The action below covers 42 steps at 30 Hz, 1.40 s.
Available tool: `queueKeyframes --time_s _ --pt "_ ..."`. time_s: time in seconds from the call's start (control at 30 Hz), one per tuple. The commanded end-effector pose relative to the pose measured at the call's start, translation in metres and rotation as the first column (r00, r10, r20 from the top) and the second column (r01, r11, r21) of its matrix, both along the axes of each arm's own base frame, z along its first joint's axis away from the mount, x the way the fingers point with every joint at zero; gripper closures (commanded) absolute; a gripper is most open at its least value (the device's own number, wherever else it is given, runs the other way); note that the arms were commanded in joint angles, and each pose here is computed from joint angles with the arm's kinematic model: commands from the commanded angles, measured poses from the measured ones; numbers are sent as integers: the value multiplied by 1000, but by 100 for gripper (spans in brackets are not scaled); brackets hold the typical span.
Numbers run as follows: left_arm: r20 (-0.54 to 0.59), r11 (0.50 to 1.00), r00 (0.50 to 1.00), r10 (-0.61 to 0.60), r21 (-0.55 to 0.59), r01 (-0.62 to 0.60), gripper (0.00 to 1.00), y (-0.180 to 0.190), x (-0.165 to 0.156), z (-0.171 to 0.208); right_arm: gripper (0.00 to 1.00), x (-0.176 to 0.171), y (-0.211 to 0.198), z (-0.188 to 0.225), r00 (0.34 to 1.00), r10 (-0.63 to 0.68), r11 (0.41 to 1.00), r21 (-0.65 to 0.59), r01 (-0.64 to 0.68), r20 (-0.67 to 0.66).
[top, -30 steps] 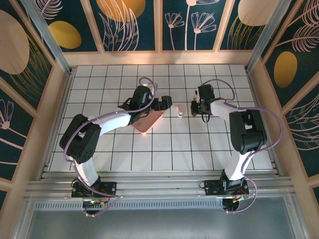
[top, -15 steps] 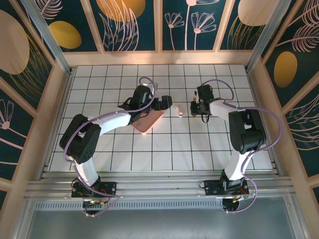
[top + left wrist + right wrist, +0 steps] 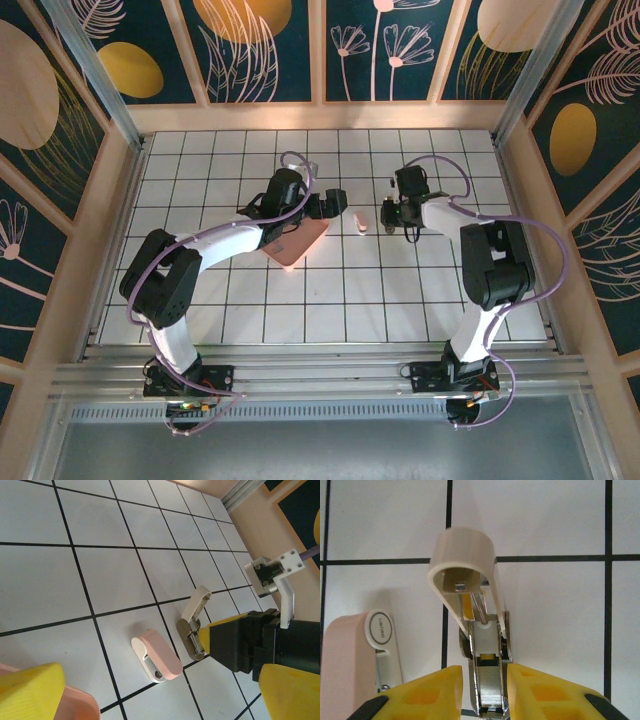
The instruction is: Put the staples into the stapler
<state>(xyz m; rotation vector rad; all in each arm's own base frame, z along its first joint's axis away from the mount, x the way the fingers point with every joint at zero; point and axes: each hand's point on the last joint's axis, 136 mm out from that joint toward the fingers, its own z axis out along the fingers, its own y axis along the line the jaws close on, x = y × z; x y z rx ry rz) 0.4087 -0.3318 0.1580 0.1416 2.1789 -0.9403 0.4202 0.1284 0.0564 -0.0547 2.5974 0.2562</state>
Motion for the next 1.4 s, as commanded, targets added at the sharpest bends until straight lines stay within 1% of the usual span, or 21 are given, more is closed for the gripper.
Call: queueKeyframes --time_s 0.0,0.13,0.27,0.5,0.8,1.03,1.37 --pt "4 1000 1000 -19 9 19 1 -5 3 -1 70 8 -1 32 999 -12 999 37 10 52" --pt "4 1000 1000 -17 9 17 1 -5 2 0 70 9 -6 34 999 -30 996 87 27 34" --pt "-3 1000 1000 -16 10 16 1 -4 2 -2 70 8 -7 25 999 -37 991 128 40 -19" --pt "-12 1000 1000 -10 19 10 1 -3 2 -5 70 3 -6 0 995 -38 989 137 50 -87" --pt "-32 999 999 -31 27 32 1 -8 2 -11 77 -8 -11 -27 987 -52 990 120 71 -152" --pt "-41 999 998 -40 25 41 1 -10 3 -12 81 -12 -15 -34 983 -61 991 105 80 -172" --pt "-33 999 999 -42 15 43 1 -9 0 -5 82 -11 -12 -28 986 -60 989 124 80 -158"
